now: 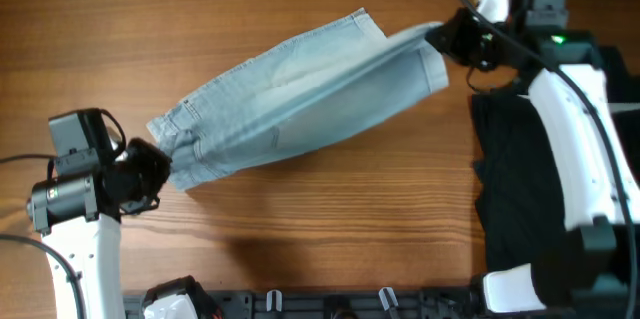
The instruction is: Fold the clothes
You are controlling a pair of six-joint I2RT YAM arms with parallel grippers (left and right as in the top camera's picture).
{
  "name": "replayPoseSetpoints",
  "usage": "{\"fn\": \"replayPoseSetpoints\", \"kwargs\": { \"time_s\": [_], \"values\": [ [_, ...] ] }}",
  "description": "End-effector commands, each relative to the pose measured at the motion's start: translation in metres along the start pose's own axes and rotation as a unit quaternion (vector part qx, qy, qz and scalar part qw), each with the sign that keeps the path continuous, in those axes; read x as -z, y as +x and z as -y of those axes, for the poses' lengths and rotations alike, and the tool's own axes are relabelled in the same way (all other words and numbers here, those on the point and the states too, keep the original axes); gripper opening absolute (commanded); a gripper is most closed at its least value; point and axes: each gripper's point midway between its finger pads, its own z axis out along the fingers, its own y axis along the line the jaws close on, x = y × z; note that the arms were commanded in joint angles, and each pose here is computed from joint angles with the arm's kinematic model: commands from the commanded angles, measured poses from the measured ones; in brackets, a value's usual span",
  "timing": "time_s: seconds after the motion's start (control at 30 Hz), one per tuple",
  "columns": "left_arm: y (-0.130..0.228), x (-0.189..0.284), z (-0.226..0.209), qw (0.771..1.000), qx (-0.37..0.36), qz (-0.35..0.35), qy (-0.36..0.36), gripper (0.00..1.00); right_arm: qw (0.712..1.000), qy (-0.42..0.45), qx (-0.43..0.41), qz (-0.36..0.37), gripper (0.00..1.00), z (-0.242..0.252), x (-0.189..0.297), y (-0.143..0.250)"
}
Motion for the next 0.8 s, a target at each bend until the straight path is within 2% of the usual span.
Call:
{"fn": "replayPoseSetpoints", "kwargs": {
  "time_s": [0.0, 0.13, 0.23, 0.27, 0.3, 0.33, 0.37, 0.4, 0.43, 0.5, 0.63, 0.77],
  "values": [
    [-0.035, -0.004, -0.002, 0.998, -0.004, 0.063, -0.027, 0.04, 1.0, 0.001, -0.002, 0.014, 0.04, 0.008, -0.036, -0.021],
    [-0.043, -0.025, -0.001, 0.998, -0.006, 0.049, -0.039, 0.04, 1.0, 0.001, -0.017, -0.023, 0.04, 0.017, -0.092, -0.004],
    [-0.05, -0.044, -0.008, 0.997, -0.003, 0.04, -0.068, 0.04, 0.999, 0.009, -0.032, -0.036, 0.04, 0.031, -0.11, 0.001],
    [-0.053, -0.049, -0.007, 0.997, -0.011, 0.039, -0.068, 0.05, 0.999, 0.009, -0.031, -0.036, 0.08, 0.032, -0.114, 0.001],
    [-0.056, -0.055, -0.006, 0.997, -0.013, 0.038, -0.068, 0.08, 0.999, 0.005, -0.025, -0.032, 0.19, 0.032, -0.118, -0.001],
    [-0.059, -0.059, -0.005, 0.997, -0.014, 0.039, -0.068, 0.12, 1.0, -0.007, -0.006, -0.018, 0.68, 0.027, -0.122, -0.008],
    [-0.063, -0.063, -0.003, 0.997, -0.014, 0.043, -0.067, 0.35, 0.998, -0.031, 0.048, -0.013, 1.0, 0.018, -0.127, -0.01],
    [-0.07, -0.068, 0.0, 0.996, -0.021, 0.051, -0.063, 0.54, 0.993, -0.053, 0.101, -0.017, 0.99, 0.012, -0.128, -0.008],
    [-0.071, -0.069, 0.001, 0.996, -0.026, 0.052, -0.062, 0.63, 0.992, -0.047, 0.112, -0.027, 1.0, 0.016, -0.128, -0.003],
    [-0.066, -0.069, -0.003, 0.996, -0.042, 0.042, -0.07, 0.73, 0.994, -0.005, 0.096, -0.056, 1.0, 0.036, -0.126, 0.011],
    [-0.057, -0.069, -0.01, 0.995, -0.053, 0.022, -0.084, 0.75, 0.99, 0.062, 0.082, -0.096, 0.99, 0.064, -0.121, 0.032],
    [-0.046, -0.068, -0.017, 0.994, -0.062, -0.003, -0.096, 0.63, 0.984, 0.121, 0.07, -0.113, 0.93, 0.098, -0.127, 0.05]
  ]
}}
